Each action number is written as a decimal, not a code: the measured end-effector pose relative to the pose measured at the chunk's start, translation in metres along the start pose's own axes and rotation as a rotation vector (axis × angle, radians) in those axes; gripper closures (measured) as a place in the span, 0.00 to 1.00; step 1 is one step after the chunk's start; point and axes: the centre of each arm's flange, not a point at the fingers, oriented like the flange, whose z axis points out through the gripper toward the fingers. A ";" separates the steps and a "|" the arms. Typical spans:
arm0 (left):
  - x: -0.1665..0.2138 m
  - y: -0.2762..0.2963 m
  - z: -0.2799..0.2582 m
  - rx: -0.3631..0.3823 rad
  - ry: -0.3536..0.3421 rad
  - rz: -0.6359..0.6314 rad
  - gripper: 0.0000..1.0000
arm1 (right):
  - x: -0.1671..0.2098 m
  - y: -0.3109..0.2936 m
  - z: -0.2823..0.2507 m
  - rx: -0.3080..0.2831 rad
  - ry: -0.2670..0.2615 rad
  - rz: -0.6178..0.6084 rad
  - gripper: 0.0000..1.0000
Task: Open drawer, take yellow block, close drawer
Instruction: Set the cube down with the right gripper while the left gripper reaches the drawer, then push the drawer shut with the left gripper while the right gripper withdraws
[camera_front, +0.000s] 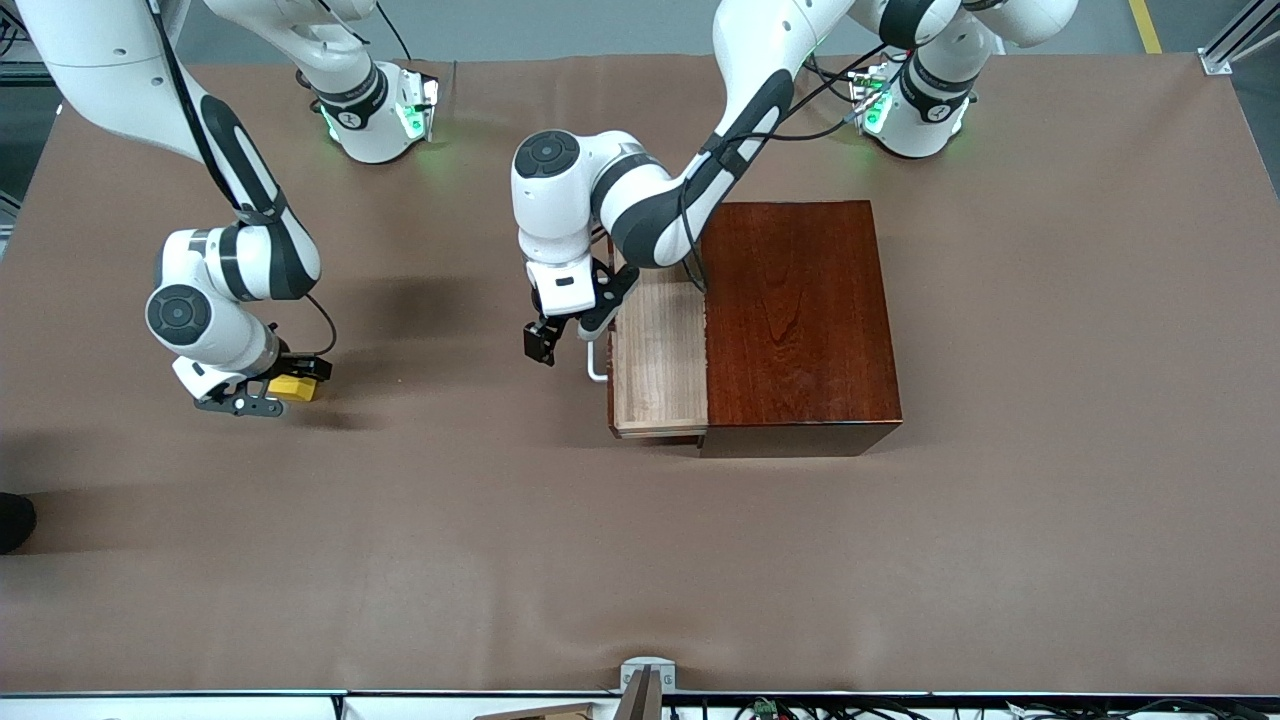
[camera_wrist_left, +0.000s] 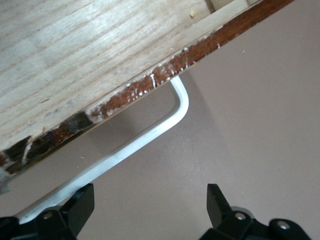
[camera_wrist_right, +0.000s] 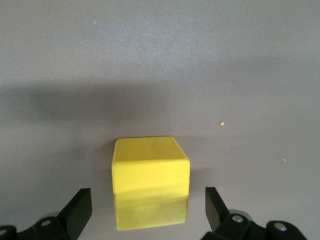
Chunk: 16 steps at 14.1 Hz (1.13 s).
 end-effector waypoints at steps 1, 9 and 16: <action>0.000 -0.001 0.000 0.012 0.007 -0.001 0.00 | 0.001 0.001 -0.006 -0.007 -0.017 0.001 0.00; 0.029 -0.006 0.002 0.168 0.120 -0.033 0.00 | 0.007 -0.011 -0.136 0.021 -0.109 0.030 0.00; 0.068 -0.012 -0.002 0.312 0.204 -0.078 0.00 | 0.021 0.007 -0.254 0.053 -0.164 -0.078 0.00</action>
